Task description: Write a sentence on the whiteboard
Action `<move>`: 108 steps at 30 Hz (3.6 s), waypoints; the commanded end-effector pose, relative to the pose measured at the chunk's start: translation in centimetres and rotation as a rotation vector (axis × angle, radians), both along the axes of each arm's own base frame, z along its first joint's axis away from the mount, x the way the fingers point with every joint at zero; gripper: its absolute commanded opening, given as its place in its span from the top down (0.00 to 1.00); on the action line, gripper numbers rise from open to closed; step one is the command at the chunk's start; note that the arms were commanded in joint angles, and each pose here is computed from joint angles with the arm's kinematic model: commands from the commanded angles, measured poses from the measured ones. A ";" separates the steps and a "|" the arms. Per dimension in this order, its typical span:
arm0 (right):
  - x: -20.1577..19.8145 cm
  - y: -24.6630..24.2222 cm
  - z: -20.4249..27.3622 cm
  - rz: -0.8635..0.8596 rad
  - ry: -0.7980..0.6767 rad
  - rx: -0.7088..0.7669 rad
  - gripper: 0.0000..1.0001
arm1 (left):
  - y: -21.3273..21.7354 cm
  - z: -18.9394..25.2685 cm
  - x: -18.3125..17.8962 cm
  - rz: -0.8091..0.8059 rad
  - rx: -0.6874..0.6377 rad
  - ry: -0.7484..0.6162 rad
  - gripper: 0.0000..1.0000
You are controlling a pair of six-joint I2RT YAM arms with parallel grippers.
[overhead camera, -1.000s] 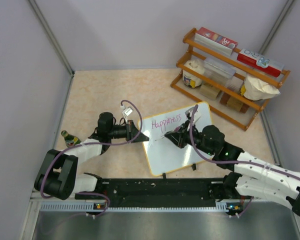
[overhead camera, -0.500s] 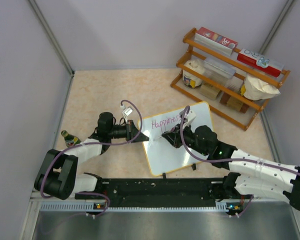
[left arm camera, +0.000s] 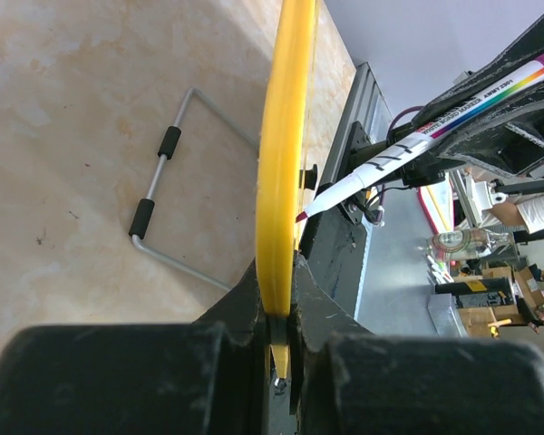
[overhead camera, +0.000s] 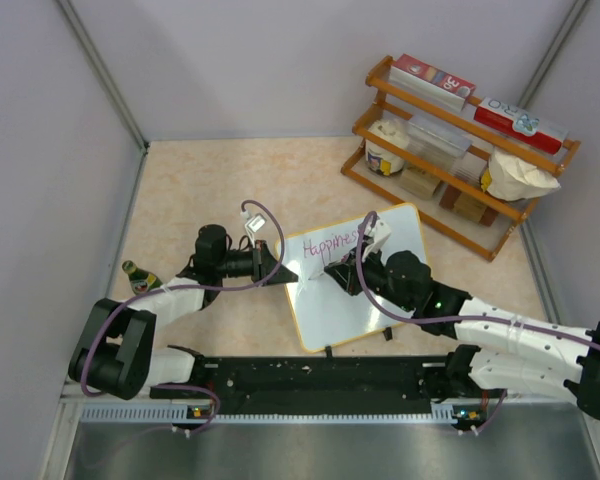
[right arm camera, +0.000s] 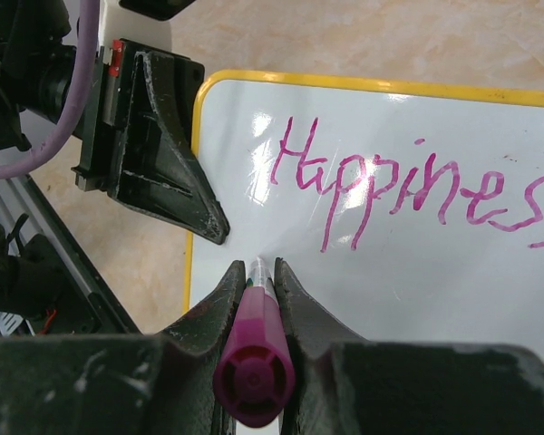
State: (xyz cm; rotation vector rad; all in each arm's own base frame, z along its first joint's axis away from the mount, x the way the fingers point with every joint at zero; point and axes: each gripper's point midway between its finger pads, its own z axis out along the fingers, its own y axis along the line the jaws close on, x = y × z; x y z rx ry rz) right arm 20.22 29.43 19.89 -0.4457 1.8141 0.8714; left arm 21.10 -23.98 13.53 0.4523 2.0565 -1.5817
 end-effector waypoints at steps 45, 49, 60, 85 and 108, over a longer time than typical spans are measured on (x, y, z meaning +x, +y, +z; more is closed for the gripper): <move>0.9 -0.4 3.9 -0.068 -0.056 0.056 1.00 | 0.4 -2.6 -0.8 0.016 0.055 0.004 1.00; 0.8 -0.7 2.6 -0.072 -0.032 0.026 1.00 | 0.4 -2.6 -0.8 0.016 0.055 0.004 1.00; -0.1 -1.3 -0.5 -0.068 0.041 -0.020 1.00 | 0.5 -2.6 -0.9 0.016 0.055 0.004 1.00; 0.0 -3.0 -0.8 -0.130 0.055 -0.034 1.00 | 0.5 -2.4 -1.0 0.019 0.058 0.001 1.00; 3.0 -2.9 4.8 -0.157 -0.039 0.046 1.00 | 0.6 -2.4 -1.1 0.021 0.061 -0.003 1.00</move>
